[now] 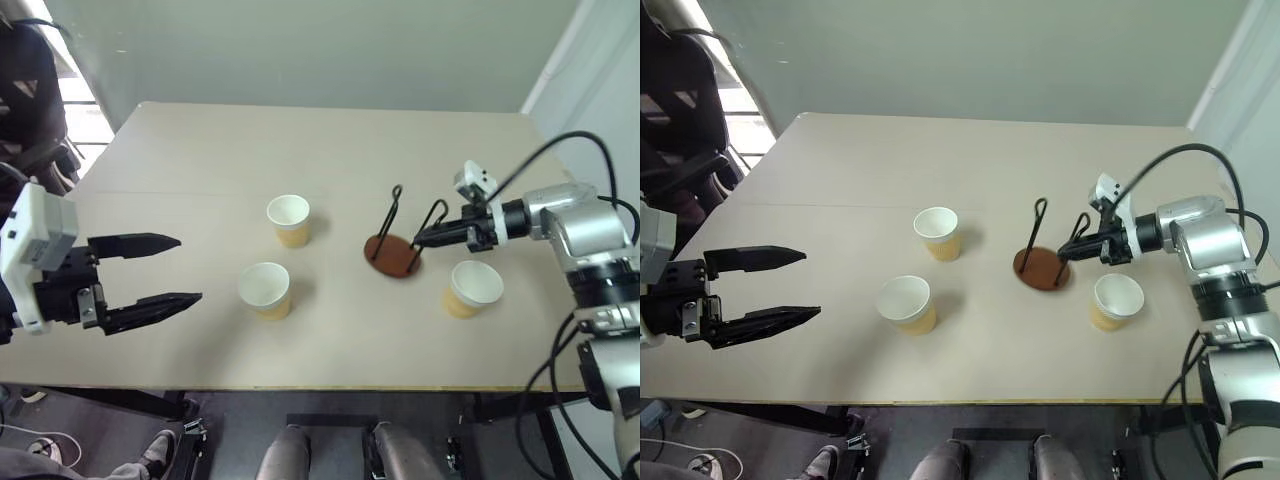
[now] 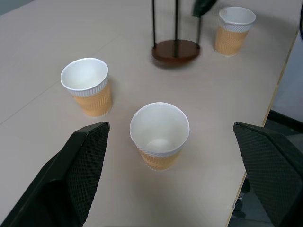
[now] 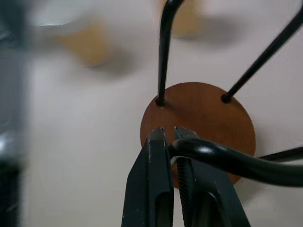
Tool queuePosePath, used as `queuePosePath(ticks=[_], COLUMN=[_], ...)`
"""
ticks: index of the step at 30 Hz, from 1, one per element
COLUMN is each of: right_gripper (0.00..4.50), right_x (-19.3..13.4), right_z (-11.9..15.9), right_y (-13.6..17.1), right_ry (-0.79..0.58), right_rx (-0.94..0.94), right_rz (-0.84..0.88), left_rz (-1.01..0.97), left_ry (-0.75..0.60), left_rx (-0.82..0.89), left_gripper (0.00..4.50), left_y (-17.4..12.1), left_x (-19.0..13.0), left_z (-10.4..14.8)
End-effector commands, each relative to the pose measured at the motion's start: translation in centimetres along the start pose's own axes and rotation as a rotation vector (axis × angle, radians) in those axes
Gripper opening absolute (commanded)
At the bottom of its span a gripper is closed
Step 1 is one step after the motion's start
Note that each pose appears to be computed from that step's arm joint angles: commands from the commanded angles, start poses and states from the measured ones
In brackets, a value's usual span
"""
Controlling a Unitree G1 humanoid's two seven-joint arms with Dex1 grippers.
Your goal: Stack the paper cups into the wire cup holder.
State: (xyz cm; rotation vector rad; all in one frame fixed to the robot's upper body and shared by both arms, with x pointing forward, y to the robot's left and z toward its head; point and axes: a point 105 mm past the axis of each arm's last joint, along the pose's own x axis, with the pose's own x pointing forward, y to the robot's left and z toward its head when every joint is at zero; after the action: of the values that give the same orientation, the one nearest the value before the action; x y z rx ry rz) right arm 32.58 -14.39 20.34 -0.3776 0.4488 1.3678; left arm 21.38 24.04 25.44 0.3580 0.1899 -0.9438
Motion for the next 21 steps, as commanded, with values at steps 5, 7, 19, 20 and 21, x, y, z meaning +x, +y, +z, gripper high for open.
queuePosePath(ticks=[5,7,19,20,21], right_gripper=[0.01,0.01,0.01,0.01,0.01], right_x=[1.4,2.1,3.9,4.0,4.2], right_z=[0.1,-0.7,-1.6,-1.5,-1.5], right_y=[6.2,6.7,6.8,6.9,7.0], right_ry=[0.061,0.083,0.064,0.061,0.059], right_rx=[-0.145,-0.161,-0.213,-0.215,-0.215], right_rz=[0.167,0.154,0.097,0.101,0.107], left_rz=[-0.020,-0.028,-0.057,-0.058,-0.058], left_ry=[-0.009,-0.010,-0.012,-0.012,-0.012], left_rx=[0.049,0.052,0.067,0.067,0.068], left_gripper=[4.50,4.50,4.50,4.50,4.50], left_y=[0.1,0.2,0.8,0.8,0.8], left_x=[0.2,0.3,0.9,1.0,1.0], left_z=[0.9,0.9,1.2,1.2,1.2])
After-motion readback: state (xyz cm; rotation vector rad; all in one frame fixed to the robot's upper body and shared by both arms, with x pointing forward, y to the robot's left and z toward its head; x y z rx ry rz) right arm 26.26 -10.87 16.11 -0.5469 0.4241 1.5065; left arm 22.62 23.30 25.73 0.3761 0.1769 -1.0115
